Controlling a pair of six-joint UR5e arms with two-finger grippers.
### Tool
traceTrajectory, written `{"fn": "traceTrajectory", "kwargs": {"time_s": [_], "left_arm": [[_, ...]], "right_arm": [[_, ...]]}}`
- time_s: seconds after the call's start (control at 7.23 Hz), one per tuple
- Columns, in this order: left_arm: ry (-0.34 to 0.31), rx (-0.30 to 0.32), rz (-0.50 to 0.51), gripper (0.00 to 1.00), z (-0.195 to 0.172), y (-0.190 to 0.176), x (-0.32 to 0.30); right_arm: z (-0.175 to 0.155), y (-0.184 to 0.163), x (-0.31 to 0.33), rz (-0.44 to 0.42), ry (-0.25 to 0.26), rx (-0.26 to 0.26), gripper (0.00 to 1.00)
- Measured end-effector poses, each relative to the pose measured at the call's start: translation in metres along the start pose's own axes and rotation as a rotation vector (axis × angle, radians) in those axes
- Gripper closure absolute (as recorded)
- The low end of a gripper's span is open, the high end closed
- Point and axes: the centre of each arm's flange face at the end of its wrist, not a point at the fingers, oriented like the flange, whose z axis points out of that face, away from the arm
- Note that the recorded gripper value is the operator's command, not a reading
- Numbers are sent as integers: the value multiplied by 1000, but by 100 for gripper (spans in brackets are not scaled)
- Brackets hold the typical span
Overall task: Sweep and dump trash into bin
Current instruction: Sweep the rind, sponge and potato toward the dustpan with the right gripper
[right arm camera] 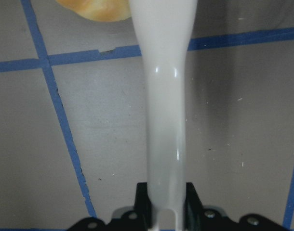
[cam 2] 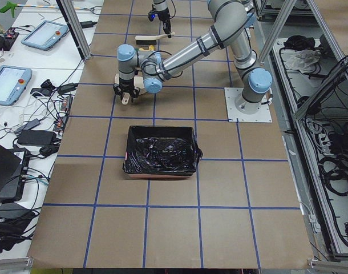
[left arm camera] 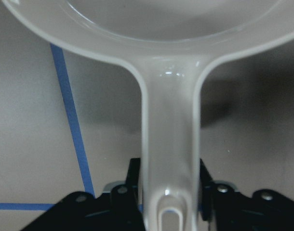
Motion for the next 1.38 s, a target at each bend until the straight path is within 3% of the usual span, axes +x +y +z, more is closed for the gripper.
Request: {"fn": "traceTrajectory", "kwargs": {"time_s": [0.14,0.28,0.42,0.55,0.69,1.38], "left_arm": [[-1,-1,-3,18,-1,0,0],[-3,-3,-5,34,-3,-1,0],[-5,-4,-7,64,-6,-4,0],[-5,-4,-10,80,-7,-4,0],[-7,-4,-12,85,-7,-5,0],[-9,-7,-13,86,-8,-5,-1]], "right_arm": [[1,1,-5,17,-14,0,100],[2,2,-10,24,-20,1,100],[5,3,-15,30,-22,4,100],[7,4,-21,41,-22,10,100],[9,5,-26,46,-22,16,100],[12,-2,-45,31,-31,68,100]]}}
